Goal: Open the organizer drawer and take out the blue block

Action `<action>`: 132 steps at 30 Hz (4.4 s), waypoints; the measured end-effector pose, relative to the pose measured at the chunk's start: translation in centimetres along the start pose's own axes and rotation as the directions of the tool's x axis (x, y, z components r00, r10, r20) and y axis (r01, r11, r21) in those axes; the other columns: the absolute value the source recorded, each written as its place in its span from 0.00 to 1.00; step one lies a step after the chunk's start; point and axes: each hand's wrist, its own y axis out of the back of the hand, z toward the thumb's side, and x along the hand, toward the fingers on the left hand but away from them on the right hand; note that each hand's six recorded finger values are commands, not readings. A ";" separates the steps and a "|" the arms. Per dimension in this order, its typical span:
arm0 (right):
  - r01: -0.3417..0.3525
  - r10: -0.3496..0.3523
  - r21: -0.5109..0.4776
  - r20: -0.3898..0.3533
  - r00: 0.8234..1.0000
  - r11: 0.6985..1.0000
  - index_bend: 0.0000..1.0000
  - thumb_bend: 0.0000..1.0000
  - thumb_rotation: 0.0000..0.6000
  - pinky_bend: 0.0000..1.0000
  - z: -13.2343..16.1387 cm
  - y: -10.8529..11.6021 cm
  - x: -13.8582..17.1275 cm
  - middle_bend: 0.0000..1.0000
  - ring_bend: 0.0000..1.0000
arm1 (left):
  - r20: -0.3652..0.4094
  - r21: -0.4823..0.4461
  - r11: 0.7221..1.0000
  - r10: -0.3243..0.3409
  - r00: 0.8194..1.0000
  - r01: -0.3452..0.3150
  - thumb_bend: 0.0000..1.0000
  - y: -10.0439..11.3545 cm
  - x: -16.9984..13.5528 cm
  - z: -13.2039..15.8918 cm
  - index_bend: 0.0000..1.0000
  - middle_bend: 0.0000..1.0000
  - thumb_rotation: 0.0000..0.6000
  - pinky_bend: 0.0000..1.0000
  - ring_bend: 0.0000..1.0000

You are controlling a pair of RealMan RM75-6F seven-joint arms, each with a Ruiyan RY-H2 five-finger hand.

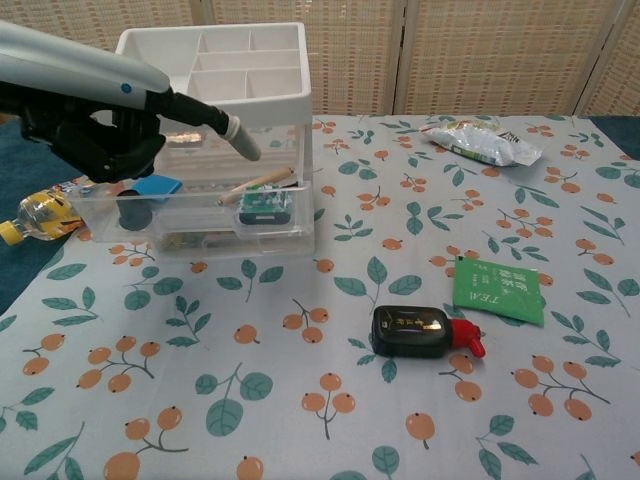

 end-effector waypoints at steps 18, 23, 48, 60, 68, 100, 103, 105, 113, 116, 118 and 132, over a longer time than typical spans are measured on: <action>-0.003 0.003 0.000 -0.002 1.000 1.000 0.00 0.13 1.00 0.06 0.0 -0.2 0.2 0.13 0.00 | -0.120 0.110 0.987 -0.100 0.988 0.113 0.84 -0.1 0.1 -2.3 0.20 0.97 0.45 1.00 1.00; -0.005 0.005 -0.002 -0.002 1.000 1.000 0.00 0.13 1.00 0.06 0.0 -0.3 0.2 0.13 0.00 | -0.165 0.169 0.977 -0.102 0.981 0.130 0.84 -0.3 -0.6 -3.2 0.24 0.97 0.35 1.00 1.00; -0.006 0.006 -0.008 -0.004 1.000 1.000 0.00 0.13 1.00 0.06 -0.1 -0.4 0.2 0.13 0.00 | -0.313 0.259 0.947 -0.106 0.944 0.192 0.84 -1.8 -3.4 -4.3 0.30 0.97 0.33 1.00 1.00; -0.005 0.005 -0.010 -0.001 1.000 1.000 0.00 0.13 1.00 0.06 -0.1 -0.3 0.3 0.13 0.00 | -0.323 0.298 0.933 -0.100 0.941 0.202 0.84 -1.9 -2.7 -4.1 0.31 0.97 0.32 1.00 1.00; -0.005 0.005 -0.010 0.009 1.000 1.000 0.00 0.13 1.00 0.06 -0.5 -0.4 0.5 0.13 0.00 | -0.318 0.296 0.937 -0.085 0.944 0.184 0.84 -1.5 -1.6 -3.8 0.29 0.97 0.35 1.00 1.00; -0.007 0.007 -0.015 0.014 1.000 1.000 0.00 0.13 1.00 0.06 -0.8 -0.7 0.7 0.13 0.00 | -0.297 0.296 0.936 -0.098 0.950 0.189 0.84 -1.6 -1.3 -2.9 0.31 0.97 0.41 1.00 1.00; -0.005 0.005 -0.014 0.019 1.000 1.000 0.00 0.13 1.00 0.06 -0.9 -0.6 0.8 0.13 0.00 | -0.286 0.293 0.939 -0.095 0.953 0.181 0.84 -1.5 -0.8 -2.7 0.30 0.97 0.41 1.00 1.00; -0.004 0.004 -0.014 0.022 1.000 1.000 0.00 0.13 1.00 0.06 -1.0 -0.5 0.8 0.13 0.00 | -0.281 0.293 0.940 -0.089 0.955 0.174 0.84 -1.4 -0.6 -2.6 0.30 0.97 0.41 1.00 1.00; -0.005 0.006 -0.015 0.025 1.000 1.000 0.00 0.13 1.00 0.06 -1.2 -0.6 0.8 0.13 0.00 | -0.267 0.295 0.946 -0.055 0.962 0.136 0.84 -0.6 -0.2 -2.2 0.30 0.97 0.41 1.00 1.00; -0.005 0.005 -0.016 0.027 1.000 1.000 0.00 0.13 1.00 0.06 -1.2 -0.6 0.8 0.13 0.00 | -0.261 0.294 0.947 -0.055 0.964 0.133 0.84 -0.5 0.0 -2.1 0.30 0.97 0.41 1.00 1.00; -0.004 0.004 -0.017 0.029 1.000 1.000 0.00 0.13 1.00 0.06 -1.3 -0.6 0.9 0.13 0.00 | -0.260 0.296 0.946 -0.053 0.964 0.132 0.84 -0.5 0.2 -2.1 0.30 0.97 0.42 1.00 1.00; -0.003 0.004 -0.016 0.035 0.999 1.000 0.00 0.13 1.00 0.06 -1.6 -0.6 1.0 0.13 0.00 | -0.240 0.291 0.951 -0.030 0.970 0.101 0.84 0.0 0.7 -1.6 0.27 0.97 0.41 1.00 1.00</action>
